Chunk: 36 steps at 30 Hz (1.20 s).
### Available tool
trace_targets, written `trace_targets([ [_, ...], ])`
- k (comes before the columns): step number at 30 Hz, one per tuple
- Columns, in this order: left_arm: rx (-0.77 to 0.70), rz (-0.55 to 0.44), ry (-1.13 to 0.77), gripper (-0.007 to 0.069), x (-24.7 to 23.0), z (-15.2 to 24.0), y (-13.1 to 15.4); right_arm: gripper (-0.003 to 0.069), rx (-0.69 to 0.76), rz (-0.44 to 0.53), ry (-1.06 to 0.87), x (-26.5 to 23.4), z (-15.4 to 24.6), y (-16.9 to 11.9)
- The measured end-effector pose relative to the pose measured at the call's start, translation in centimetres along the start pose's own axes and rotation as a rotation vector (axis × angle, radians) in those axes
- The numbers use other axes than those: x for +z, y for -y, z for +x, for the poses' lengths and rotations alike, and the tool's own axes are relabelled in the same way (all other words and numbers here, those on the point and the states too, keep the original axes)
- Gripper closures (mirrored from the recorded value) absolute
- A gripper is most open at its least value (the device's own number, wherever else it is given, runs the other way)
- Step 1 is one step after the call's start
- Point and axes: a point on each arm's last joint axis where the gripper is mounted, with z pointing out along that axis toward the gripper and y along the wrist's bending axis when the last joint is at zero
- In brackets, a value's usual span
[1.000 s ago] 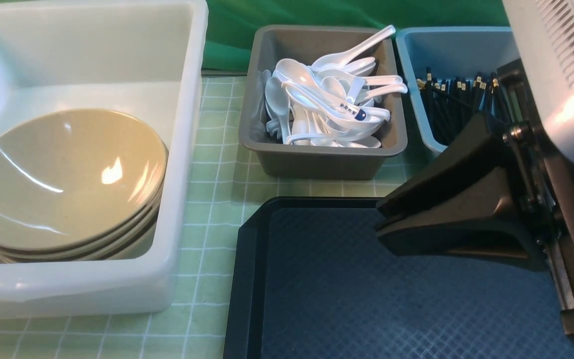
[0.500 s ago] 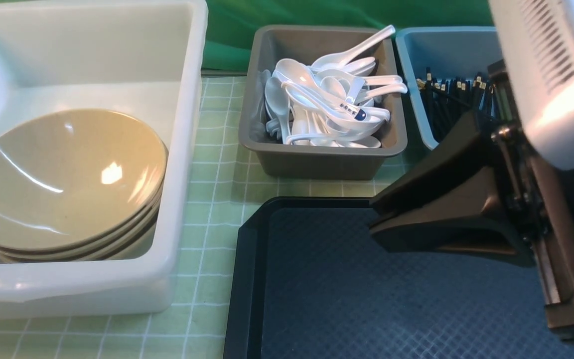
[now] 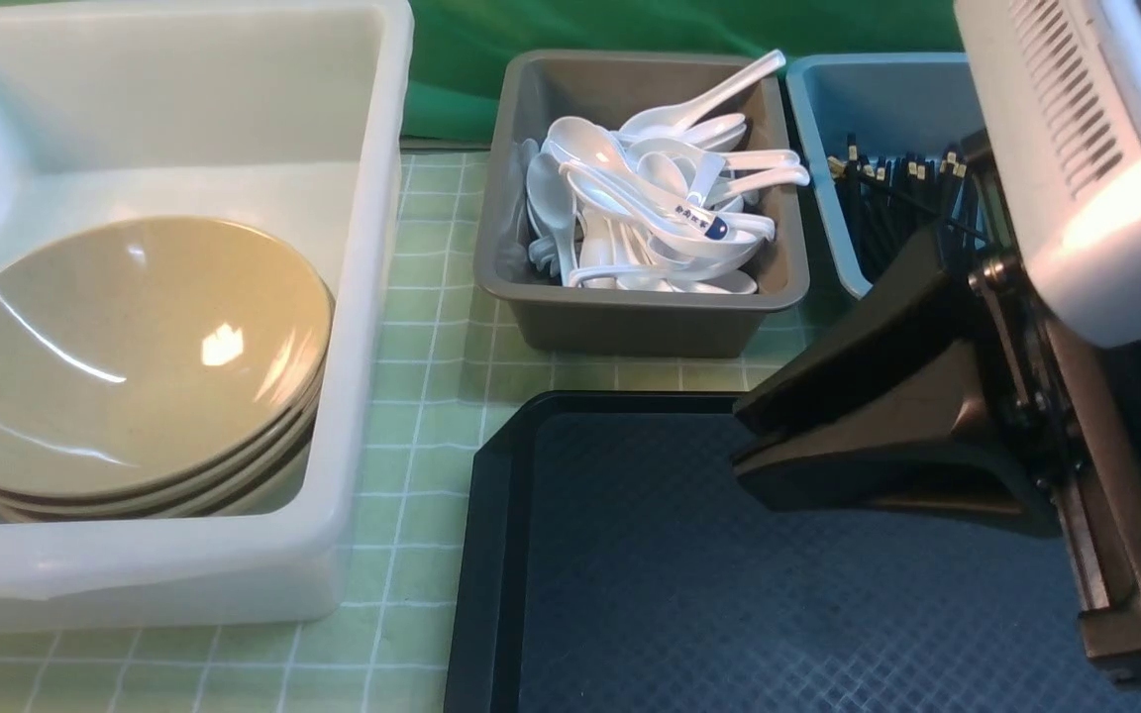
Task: On green table put chopsticks spoon bowls plates into blue grey white boxes.
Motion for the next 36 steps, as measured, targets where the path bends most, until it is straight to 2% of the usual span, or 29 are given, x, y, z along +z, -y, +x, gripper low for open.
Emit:
trace_targets([
  [3,-0.021,0.013,0.007,0.0235,-0.4,0.2,0.1,0.0484,0.000,-0.004,-0.003,0.0,0.0,0.0],
  [4,-0.022,0.016,0.008,0.0229,-0.4,0.2,0.1,0.0484,0.000,-0.004,-0.003,0.0,0.0,0.0],
  [8,-0.012,0.090,0.051,0.0153,-2.2,0.8,0.7,0.0477,0.000,-0.003,-0.004,0.0,0.0,0.0],
  [11,-0.002,0.088,0.086,0.0136,-3.5,1.4,0.6,0.0475,0.000,-0.003,-0.004,0.0,0.0,0.0],
  [16,-0.015,0.027,0.144,0.0137,-5.4,2.2,-0.1,0.0475,0.000,-0.003,-0.004,0.0,0.0,0.0],
  [21,-0.009,0.042,0.182,0.0137,-6.8,3.1,0.3,0.0475,0.000,-0.003,-0.004,0.0,0.0,0.0],
  [26,0.280,0.187,0.264,0.0137,-10.1,6.4,5.9,0.0468,0.000,0.025,-0.027,0.0,0.2,0.2],
  [28,0.452,0.265,0.286,0.0137,-11.4,8.7,9.0,0.0466,0.031,0.091,-0.063,-0.1,0.6,0.8],
  [30,0.557,0.305,0.296,0.0138,-12.2,10.4,10.6,0.0466,0.059,0.153,-0.090,-0.2,0.9,1.3],
  [32,0.714,0.365,0.320,0.0153,-13.7,13.1,12.5,0.0465,0.146,0.331,-0.170,-0.7,1.8,2.9],
  [35,0.840,0.430,0.371,0.0267,-15.6,16.1,13.2,0.0465,0.298,0.549,-0.228,-2.4,3.3,5.3],
  [36,0.852,0.443,0.393,0.0297,-16.1,16.8,12.9,0.0465,0.327,0.585,-0.235,-2.8,3.6,5.7],
])
